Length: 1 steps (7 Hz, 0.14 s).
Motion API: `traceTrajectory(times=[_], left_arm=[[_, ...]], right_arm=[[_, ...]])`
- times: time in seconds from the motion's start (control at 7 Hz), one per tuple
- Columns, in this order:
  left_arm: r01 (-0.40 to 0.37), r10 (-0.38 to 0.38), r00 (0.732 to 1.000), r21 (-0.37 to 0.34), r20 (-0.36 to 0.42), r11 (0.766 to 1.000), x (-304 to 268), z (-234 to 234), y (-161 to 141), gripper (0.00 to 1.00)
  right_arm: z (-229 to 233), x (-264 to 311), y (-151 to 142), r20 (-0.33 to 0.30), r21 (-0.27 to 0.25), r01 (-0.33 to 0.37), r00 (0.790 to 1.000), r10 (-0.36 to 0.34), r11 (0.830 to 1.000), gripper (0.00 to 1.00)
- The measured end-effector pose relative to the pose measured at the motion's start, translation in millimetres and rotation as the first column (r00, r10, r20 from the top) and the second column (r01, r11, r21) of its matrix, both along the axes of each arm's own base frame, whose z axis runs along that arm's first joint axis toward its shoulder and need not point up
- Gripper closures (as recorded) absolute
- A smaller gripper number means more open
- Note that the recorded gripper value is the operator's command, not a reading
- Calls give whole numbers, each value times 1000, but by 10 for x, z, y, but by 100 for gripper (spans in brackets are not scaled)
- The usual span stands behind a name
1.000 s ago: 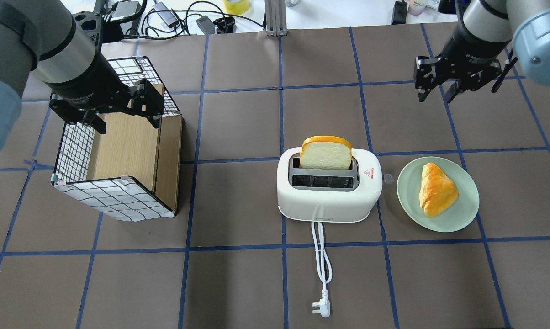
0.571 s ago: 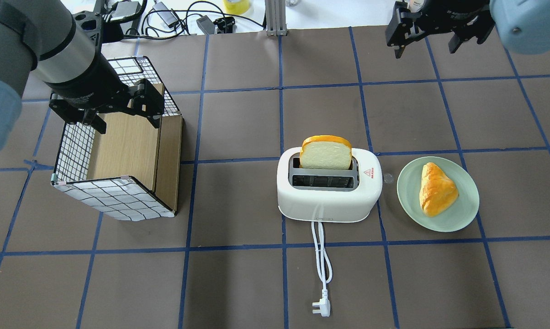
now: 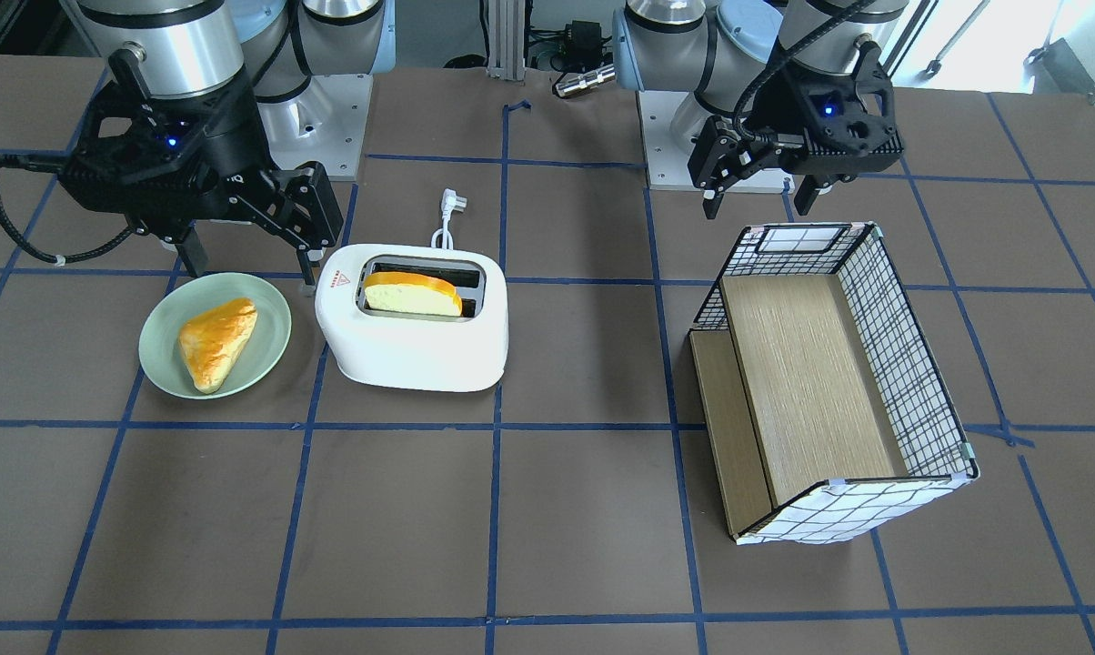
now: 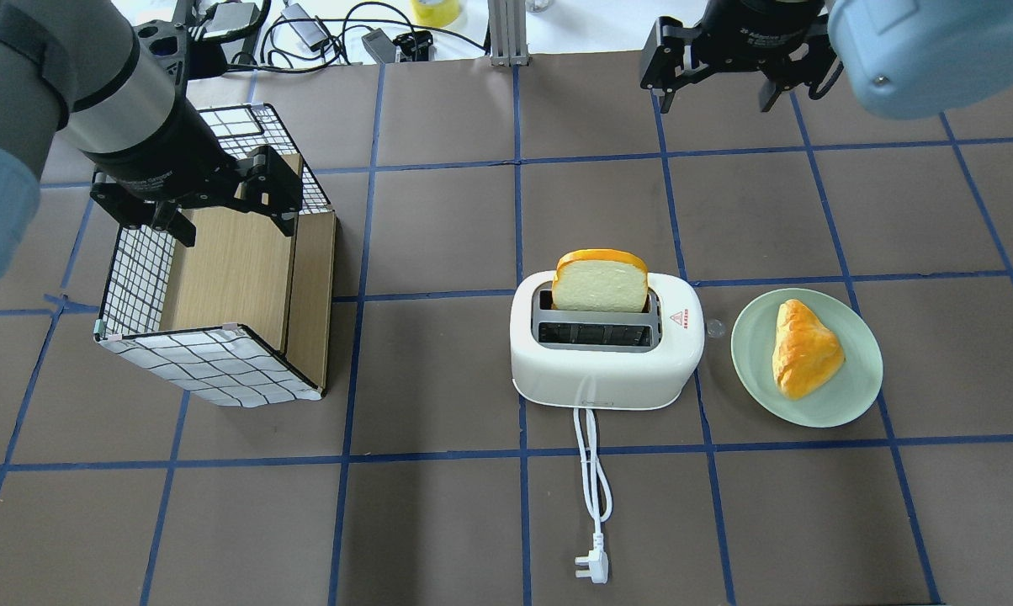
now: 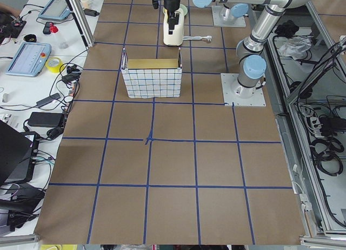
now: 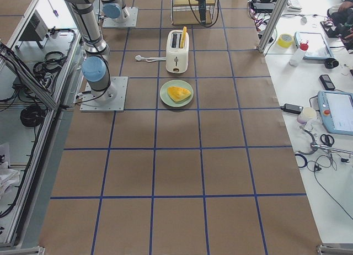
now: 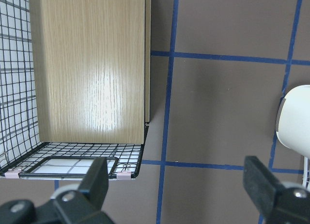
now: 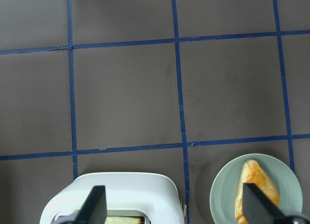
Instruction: Press toaster with right arm
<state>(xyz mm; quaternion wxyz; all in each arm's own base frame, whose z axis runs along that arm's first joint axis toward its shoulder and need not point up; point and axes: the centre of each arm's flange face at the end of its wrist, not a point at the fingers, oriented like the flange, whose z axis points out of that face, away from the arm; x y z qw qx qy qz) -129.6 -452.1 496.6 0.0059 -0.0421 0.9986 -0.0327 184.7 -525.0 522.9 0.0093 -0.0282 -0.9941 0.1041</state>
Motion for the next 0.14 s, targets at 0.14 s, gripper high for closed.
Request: traceTrajectory(times=[0.14], left_arm=[[0,0,1000,0,0,1000,0,0,0,0]], right_arm=[[-17,7,35,-9,25,1,1000,-1,1000,0]])
